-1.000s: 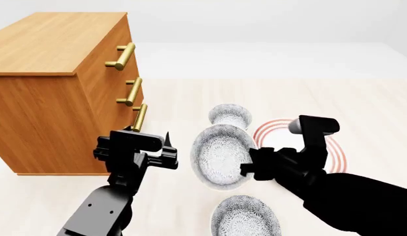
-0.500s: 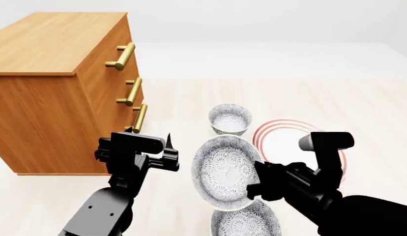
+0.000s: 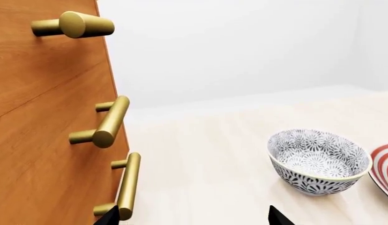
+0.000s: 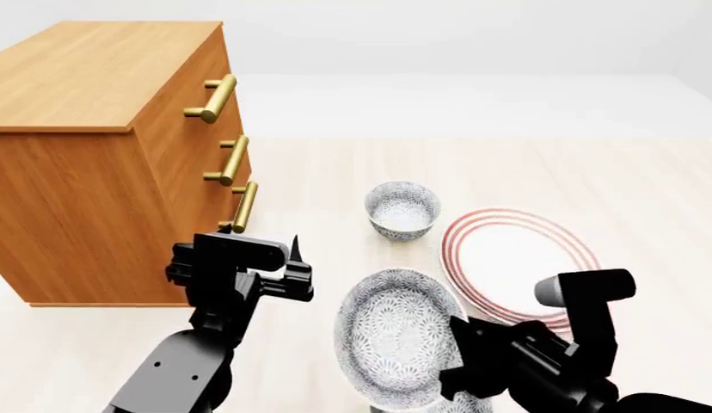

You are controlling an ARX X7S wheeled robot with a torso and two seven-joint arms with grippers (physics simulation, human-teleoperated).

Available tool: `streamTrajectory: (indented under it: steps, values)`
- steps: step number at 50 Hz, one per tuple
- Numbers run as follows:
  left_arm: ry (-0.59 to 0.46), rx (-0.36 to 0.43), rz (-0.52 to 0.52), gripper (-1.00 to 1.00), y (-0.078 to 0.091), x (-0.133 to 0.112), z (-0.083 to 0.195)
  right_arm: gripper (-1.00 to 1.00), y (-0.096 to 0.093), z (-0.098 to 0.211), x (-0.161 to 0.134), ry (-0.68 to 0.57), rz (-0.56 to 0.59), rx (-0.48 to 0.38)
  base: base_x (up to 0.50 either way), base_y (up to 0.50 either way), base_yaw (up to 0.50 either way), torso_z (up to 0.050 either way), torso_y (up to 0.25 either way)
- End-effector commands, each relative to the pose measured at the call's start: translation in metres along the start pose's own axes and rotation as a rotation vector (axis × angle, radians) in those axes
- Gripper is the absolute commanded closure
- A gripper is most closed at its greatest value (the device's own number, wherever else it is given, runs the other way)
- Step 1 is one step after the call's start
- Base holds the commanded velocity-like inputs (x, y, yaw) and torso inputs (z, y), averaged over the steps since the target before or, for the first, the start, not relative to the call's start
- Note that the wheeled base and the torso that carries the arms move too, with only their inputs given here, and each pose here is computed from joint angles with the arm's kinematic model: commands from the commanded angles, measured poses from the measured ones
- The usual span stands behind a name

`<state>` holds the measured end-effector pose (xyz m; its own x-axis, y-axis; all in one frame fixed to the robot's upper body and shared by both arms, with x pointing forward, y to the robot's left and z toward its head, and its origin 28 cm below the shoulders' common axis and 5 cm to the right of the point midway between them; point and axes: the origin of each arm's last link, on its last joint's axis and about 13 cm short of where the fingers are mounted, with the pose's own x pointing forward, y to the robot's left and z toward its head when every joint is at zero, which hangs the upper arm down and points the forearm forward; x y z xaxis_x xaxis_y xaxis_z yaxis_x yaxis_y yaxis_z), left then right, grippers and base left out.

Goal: Stack the bowl in the middle on the bowl at the back.

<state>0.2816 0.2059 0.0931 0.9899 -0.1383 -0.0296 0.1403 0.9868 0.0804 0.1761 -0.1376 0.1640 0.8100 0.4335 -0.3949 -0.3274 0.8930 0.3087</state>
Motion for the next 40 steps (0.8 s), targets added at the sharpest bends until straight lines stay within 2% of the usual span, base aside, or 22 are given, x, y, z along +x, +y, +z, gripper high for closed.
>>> streamTrajectory:
  steps: [1, 21, 40]
  values:
    - [0.003, 0.001, -0.002, -1.0, -0.001, 0.0, -0.001, 1.0, 0.0, -0.005, -0.008, -0.006, 0.003, 0.009, 0.0, 0.0, 0.0, 0.0, 0.0]
    - [0.005, 0.002, 0.0, -1.0, 0.0, 0.0, -0.001, 1.0, -0.002, -0.016, -0.006, 0.022, -0.015, 0.025, 0.0, 0.0, 0.0, 0.0, 0.001]
    - [0.006, 0.002, -0.002, -1.0, -0.001, -0.001, -0.001, 1.0, -0.001, -0.026, -0.021, 0.023, -0.032, 0.029, 0.0, 0.0, 0.0, 0.0, 0.0]
